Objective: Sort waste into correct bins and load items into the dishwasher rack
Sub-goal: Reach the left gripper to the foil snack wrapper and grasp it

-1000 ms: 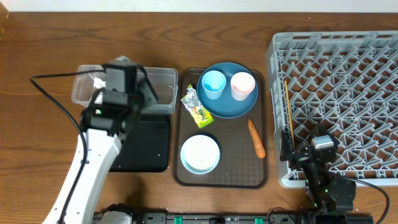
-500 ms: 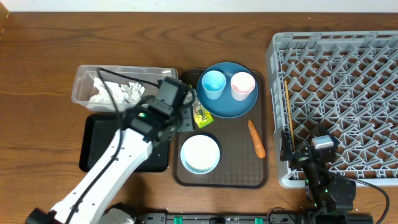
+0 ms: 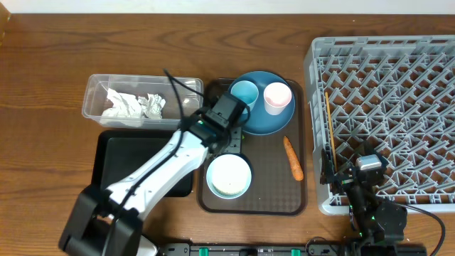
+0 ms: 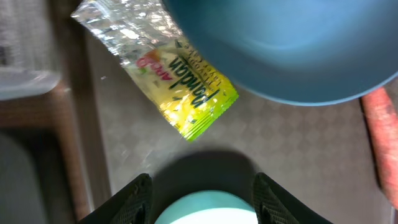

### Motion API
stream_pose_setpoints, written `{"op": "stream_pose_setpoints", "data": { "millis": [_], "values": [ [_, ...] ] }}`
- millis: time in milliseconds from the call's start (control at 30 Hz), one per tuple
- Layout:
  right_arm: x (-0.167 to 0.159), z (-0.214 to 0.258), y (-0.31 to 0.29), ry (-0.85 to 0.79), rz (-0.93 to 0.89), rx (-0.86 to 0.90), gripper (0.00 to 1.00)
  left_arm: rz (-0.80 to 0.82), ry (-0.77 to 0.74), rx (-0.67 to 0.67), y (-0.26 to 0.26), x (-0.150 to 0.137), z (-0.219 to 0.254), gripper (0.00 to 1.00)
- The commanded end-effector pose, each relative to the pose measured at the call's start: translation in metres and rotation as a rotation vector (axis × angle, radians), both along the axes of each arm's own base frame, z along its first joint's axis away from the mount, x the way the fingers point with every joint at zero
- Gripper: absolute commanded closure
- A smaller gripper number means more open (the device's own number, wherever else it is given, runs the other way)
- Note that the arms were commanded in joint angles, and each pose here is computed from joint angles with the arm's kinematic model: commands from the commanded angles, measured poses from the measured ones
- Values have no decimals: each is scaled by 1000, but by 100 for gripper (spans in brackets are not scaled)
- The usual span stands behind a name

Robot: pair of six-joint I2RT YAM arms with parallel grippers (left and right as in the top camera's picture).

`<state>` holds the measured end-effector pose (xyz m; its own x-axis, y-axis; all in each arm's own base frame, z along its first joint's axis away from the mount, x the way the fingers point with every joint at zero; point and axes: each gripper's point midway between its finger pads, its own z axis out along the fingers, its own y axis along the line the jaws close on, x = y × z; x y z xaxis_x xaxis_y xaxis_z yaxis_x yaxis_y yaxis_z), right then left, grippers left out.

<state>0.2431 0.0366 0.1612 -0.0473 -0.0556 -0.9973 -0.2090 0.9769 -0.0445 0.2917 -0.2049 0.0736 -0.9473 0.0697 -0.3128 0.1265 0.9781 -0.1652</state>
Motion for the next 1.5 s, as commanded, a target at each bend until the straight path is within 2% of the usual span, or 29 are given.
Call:
{"op": "stream_pose_setpoints", "data": {
  "millis": [0, 300, 567, 833, 1233, 1467],
  "values": [
    [0, 0, 1, -3, 3, -9, 1, -17, -19, 42, 0, 9, -9, 46],
    [0, 0, 1, -3, 4, -9, 1, -43, -24, 58, -8, 22, -35, 44],
    [0, 0, 1, -3, 4, -9, 1, 9, -96, 173, 10, 39, -43, 39],
    [0, 0, 1, -3, 4, -9, 1, 19, -141, 147, 4, 50, -40, 36],
    [0, 0, 1, -3, 4, -9, 1, 18, -132, 155, 7, 45, -51, 36],
    [0, 0, 1, -3, 4, -9, 1, 44, -154, 210, 19, 47, -52, 36]
  ]
}}
